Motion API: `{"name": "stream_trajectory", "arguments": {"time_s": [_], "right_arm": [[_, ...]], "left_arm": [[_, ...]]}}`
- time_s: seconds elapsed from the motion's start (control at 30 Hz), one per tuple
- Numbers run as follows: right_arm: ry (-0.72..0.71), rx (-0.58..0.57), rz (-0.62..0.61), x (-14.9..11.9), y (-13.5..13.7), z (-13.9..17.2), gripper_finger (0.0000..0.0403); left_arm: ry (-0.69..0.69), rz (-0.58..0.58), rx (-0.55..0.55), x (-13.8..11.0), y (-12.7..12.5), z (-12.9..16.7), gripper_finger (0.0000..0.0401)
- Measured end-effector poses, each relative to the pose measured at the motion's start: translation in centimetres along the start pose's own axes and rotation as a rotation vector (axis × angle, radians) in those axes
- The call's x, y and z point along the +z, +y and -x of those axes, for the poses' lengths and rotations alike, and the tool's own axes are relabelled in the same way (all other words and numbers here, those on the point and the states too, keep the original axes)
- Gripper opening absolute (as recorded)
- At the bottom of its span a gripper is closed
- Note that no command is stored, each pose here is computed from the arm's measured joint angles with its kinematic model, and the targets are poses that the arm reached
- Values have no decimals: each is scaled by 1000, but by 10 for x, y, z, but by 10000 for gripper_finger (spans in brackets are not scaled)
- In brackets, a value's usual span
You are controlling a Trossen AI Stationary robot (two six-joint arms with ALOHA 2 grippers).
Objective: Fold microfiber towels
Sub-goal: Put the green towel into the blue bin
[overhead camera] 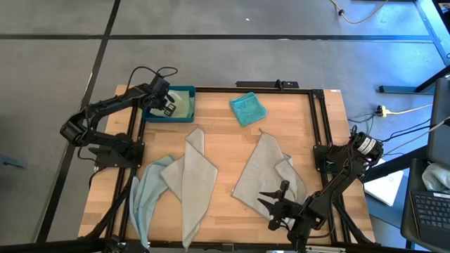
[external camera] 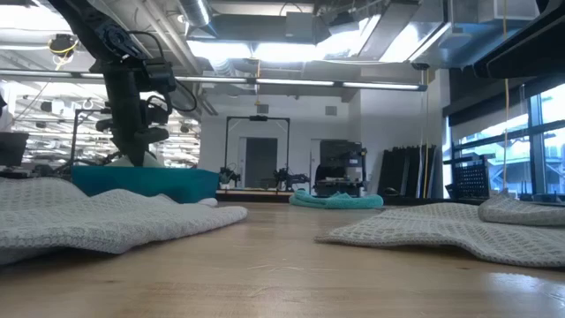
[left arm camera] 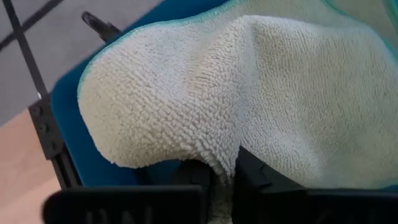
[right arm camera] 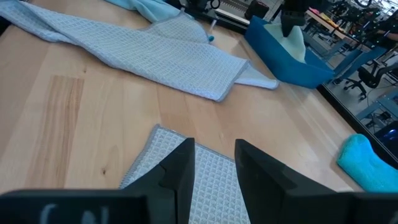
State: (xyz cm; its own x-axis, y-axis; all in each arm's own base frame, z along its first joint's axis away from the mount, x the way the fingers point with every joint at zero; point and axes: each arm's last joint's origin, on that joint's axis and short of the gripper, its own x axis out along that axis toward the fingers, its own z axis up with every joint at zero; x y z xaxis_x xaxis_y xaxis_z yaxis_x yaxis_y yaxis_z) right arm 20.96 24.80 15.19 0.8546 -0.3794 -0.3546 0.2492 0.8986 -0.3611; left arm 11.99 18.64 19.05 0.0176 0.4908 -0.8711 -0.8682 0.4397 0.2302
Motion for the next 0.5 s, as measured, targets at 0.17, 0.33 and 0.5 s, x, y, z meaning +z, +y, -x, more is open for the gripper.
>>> {"name": "stream_trajectory", "arguments": {"time_s": [0.17, 0.33, 0.5], "right_arm": [[-2, 1, -5, 0, 0, 0, 117], [-2, 2, -6, 0, 0, 0, 117], [3, 7, -5, 0, 0, 0, 117]], "left_arm": [[22, -14, -2, -2, -1, 0, 85], [17, -12, 10, 5, 1, 7, 138], [3, -1, 35, 15, 6, 25, 165]]}}
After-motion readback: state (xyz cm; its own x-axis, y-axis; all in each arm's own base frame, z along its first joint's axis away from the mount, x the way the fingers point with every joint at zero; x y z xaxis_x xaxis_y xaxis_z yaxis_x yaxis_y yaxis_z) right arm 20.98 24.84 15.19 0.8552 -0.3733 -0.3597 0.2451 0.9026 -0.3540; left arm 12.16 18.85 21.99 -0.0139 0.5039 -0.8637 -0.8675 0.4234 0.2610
